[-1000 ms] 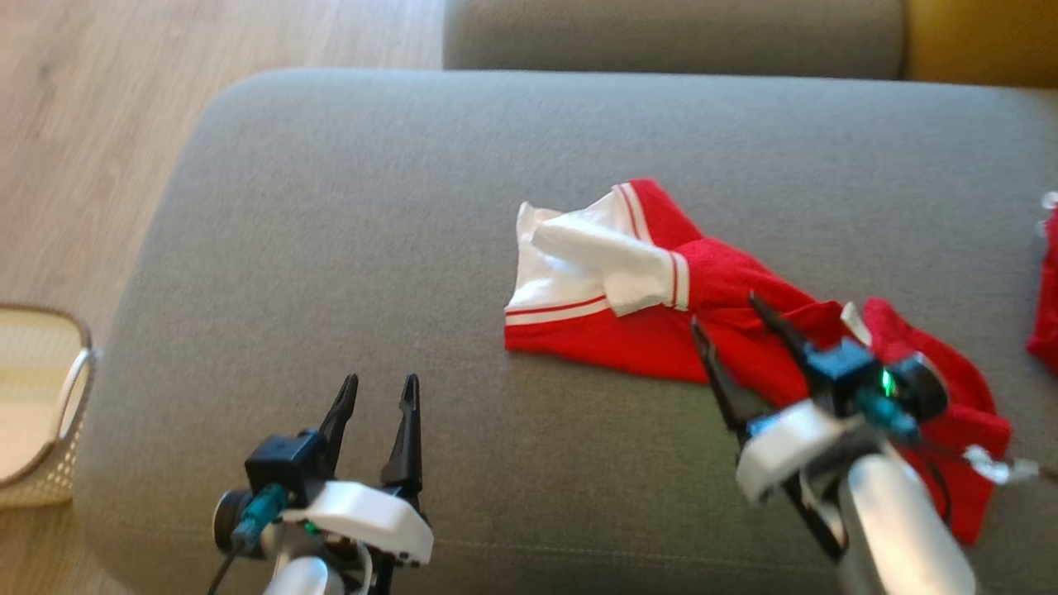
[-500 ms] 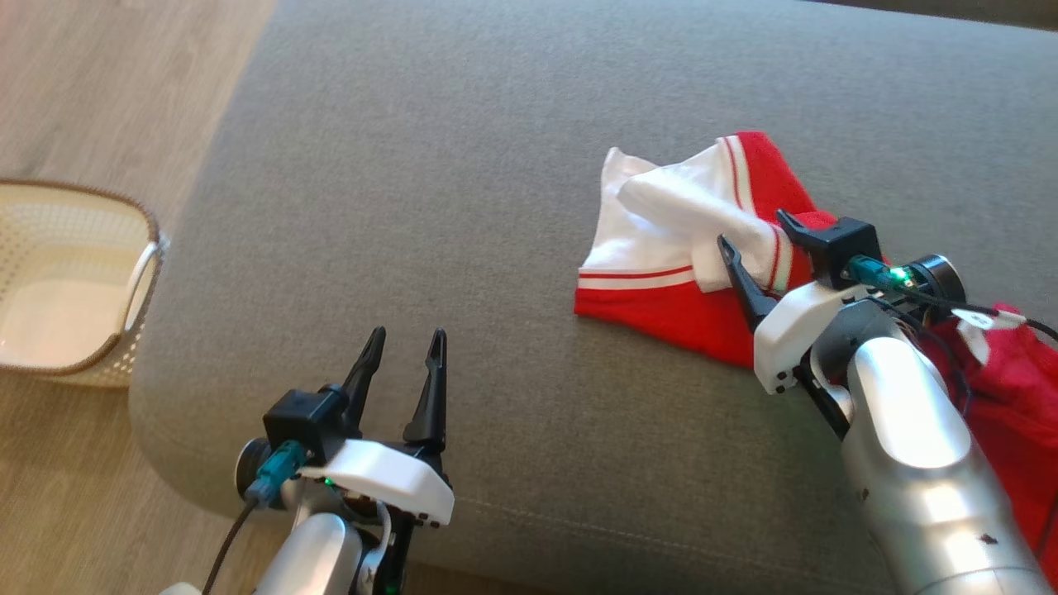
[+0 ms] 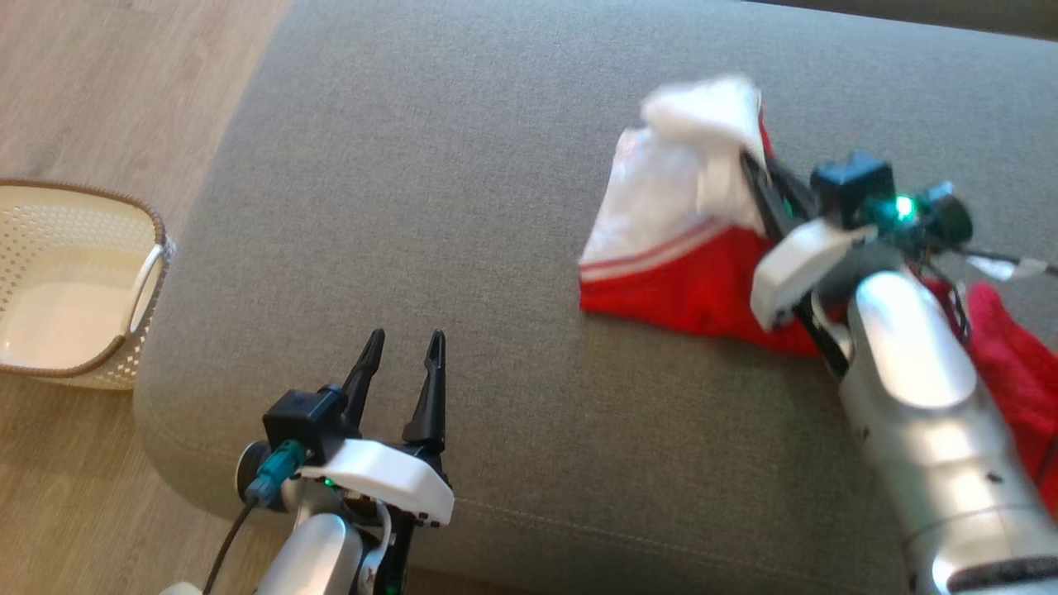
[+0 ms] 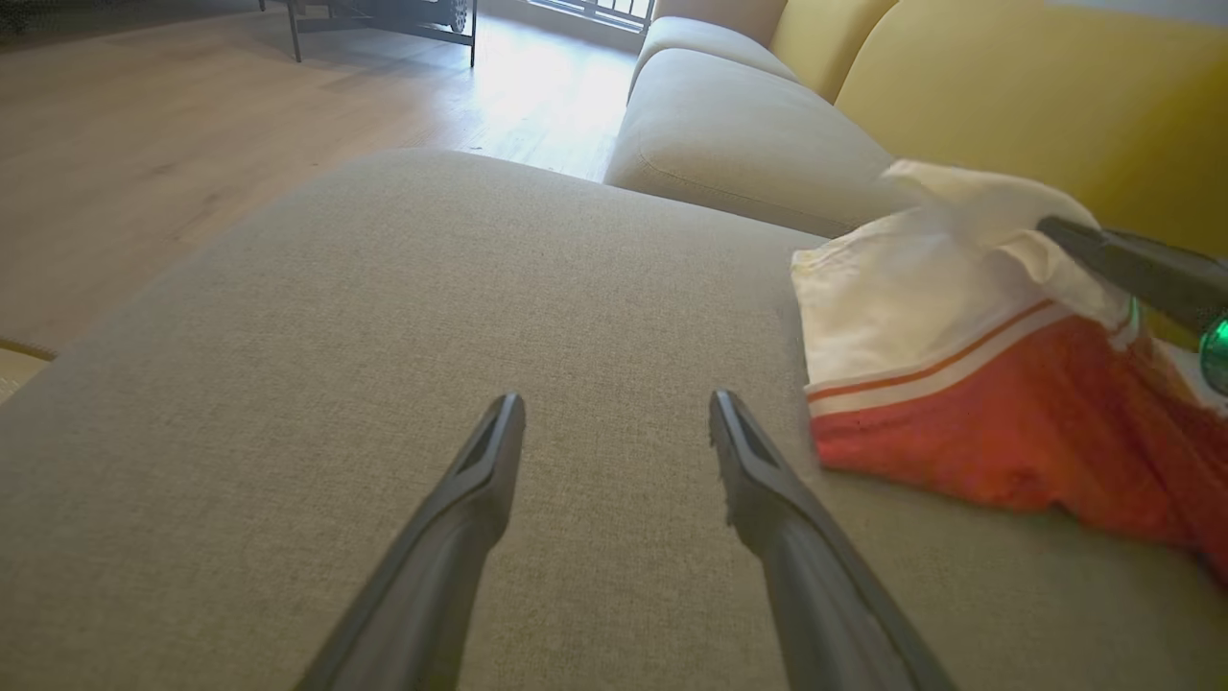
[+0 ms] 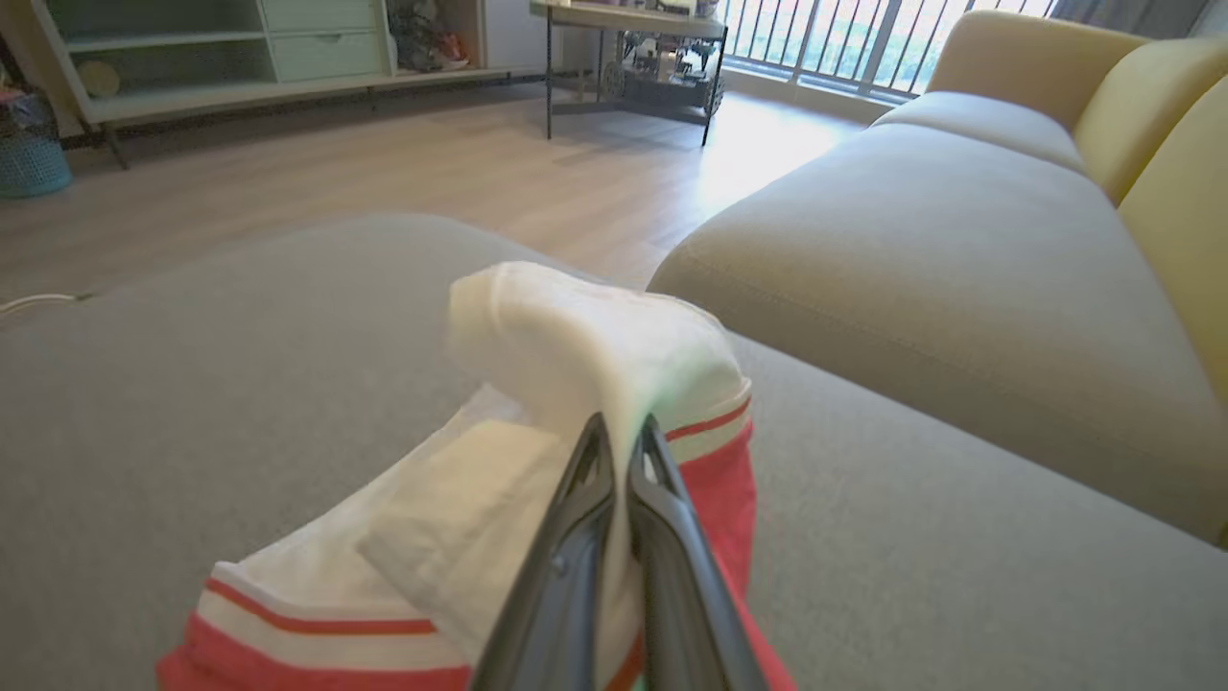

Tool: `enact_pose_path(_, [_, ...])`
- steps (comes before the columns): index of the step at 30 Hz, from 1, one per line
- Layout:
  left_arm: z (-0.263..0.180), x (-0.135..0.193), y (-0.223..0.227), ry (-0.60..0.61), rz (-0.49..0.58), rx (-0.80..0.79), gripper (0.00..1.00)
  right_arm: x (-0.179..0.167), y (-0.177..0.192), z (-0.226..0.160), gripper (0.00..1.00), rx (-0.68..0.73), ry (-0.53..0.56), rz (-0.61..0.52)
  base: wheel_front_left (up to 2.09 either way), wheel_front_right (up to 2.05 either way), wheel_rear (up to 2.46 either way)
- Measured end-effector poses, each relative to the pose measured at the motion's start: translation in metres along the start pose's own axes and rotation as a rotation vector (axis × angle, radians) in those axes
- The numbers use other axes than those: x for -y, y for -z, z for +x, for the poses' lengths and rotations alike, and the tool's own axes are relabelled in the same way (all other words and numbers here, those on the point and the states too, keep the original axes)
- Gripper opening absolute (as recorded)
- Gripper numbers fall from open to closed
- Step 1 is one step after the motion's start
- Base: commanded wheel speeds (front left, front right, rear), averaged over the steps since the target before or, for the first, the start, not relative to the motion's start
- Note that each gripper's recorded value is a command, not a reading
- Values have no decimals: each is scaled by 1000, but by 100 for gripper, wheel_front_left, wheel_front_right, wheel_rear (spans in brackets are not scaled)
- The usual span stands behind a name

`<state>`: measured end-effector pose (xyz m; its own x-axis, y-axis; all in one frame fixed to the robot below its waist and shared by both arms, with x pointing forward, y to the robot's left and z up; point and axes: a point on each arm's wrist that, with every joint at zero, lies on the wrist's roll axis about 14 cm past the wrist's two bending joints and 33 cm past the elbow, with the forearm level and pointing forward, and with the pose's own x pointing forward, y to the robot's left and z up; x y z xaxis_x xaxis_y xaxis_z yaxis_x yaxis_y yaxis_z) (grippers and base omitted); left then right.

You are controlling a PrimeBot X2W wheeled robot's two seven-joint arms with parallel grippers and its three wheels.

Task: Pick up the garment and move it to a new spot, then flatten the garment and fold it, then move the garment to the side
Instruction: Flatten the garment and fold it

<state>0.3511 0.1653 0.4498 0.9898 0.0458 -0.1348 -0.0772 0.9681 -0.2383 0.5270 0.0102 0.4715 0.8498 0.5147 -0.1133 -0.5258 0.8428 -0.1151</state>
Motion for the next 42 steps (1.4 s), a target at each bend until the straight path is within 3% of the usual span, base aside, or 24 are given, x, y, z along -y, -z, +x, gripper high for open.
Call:
enact_pose_path(5, [0,3,-1,9,-3,4,100,0,-72,17,0,191,-16,24,0,0,0])
enact_pose_path(8, [0,3,0,9,-3,0,100,6,-94,27,0,225,-8,78,0,0,0])
enact_pose_path(11, [-1,3,3,5,-11,-9,100,23,-73,37,0,101,34,199,0,0,0])
enact_pose_path(14, [-2,0,3,-3,-8,-10,100,54,-23,33,0,-77,121,309,0,0,0])
enact_pose_path(15, [-2,-1,3,-6,-7,-11,100,67,-6,28,91,-125,154,314,0,0,0])
enact_pose_path(16, [-2,-2,3,-11,-6,-11,100,82,9,22,100,-170,190,297,0,0,0])
enact_pose_path(19, [-2,-6,3,-24,-4,-12,100,134,39,0,100,-236,323,265,0,0,0])
enact_pose_path(22, [-3,-8,2,-28,-3,-9,100,160,36,-12,100,-187,415,283,0,0,0])
enact_pose_path(27, [1,-3,-4,-6,5,12,100,113,7,-4,100,-75,355,270,0,0,0])
enact_pose_path(38, [7,24,-28,77,6,91,100,107,-86,-49,100,215,314,168,0,0,0])
enact_pose_path(42, [3,32,-27,102,7,93,100,89,-69,-92,100,231,301,137,0,0,0])
